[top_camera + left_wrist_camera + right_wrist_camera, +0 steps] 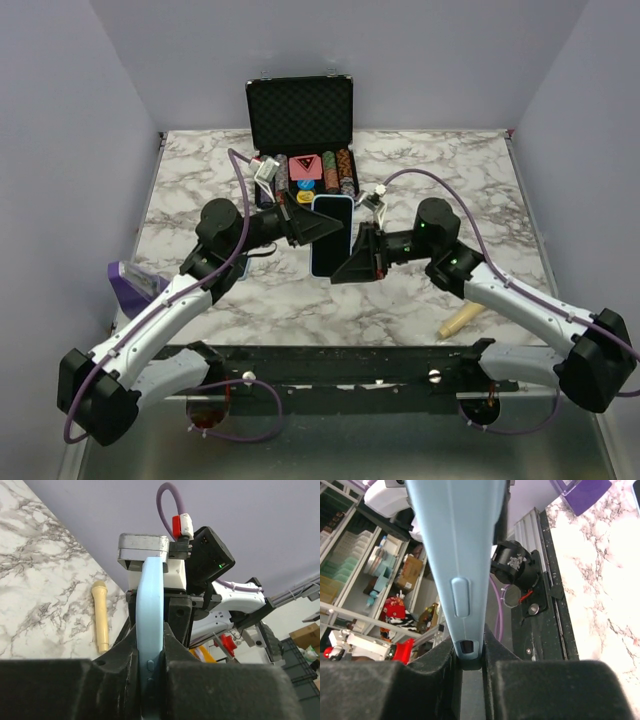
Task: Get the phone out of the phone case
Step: Adjust the phone.
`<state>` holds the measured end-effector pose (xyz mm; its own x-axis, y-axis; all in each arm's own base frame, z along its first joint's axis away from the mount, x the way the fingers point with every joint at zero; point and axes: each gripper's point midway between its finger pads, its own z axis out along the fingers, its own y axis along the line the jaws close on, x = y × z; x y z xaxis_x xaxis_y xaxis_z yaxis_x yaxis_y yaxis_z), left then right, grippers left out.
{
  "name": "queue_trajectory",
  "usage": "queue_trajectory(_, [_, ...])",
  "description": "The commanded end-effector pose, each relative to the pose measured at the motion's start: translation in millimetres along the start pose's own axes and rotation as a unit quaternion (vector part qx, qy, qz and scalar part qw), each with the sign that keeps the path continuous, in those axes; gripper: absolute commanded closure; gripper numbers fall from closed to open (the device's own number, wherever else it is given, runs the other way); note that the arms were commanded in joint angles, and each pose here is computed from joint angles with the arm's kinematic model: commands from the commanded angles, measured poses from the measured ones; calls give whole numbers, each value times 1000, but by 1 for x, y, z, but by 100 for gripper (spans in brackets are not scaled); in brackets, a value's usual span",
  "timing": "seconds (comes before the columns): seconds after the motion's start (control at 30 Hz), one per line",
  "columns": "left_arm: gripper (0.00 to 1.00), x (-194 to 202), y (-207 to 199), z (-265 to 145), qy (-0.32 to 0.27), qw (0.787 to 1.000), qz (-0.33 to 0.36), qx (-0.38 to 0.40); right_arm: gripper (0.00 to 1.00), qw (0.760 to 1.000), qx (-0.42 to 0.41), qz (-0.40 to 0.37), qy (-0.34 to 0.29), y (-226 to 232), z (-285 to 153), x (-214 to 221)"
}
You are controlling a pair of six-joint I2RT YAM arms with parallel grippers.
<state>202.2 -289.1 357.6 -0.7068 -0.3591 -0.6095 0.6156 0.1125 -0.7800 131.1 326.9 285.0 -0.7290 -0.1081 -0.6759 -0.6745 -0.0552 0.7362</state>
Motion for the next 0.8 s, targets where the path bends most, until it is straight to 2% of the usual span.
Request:
queue_trajectory(0.0, [100, -14, -27, -2, -18, 999, 17, 33, 73, 999, 20, -30, -18, 6, -1, -14])
queue_trajectory(0.07, [100, -19, -28, -4, -38, 999, 12, 32, 63, 998, 43, -22, -36, -1, -2, -20])
queue_trajectory(0.2, [100, -28, -27, -7, -70, 997, -1, 17, 28, 991, 96, 2, -88, -15, -7, -31])
queue_trajectory(0.27, [100, -33, -28, -10, -87, 996, -5, 11, 17, 988, 107, 3, -107, -16, -11, -35])
queue_trajectory(0.33, [100, -38, -32, -15, -106, 994, -7, 13, 11, 985, 121, 5, -123, -20, -13, -38])
queue_trajectory(0.47, [100, -42, -30, -26, -135, 991, -17, -6, 11, 985, 105, 9, -135, -11, -14, -45])
queue_trajectory(0.6, [100, -41, -33, -28, -130, 991, -25, -2, 11, 985, 75, 12, -152, 4, -16, -52])
queue_trajectory(0.77, [100, -40, -40, -32, -130, 991, -36, 10, 16, 987, 40, 4, -153, 16, -17, -52])
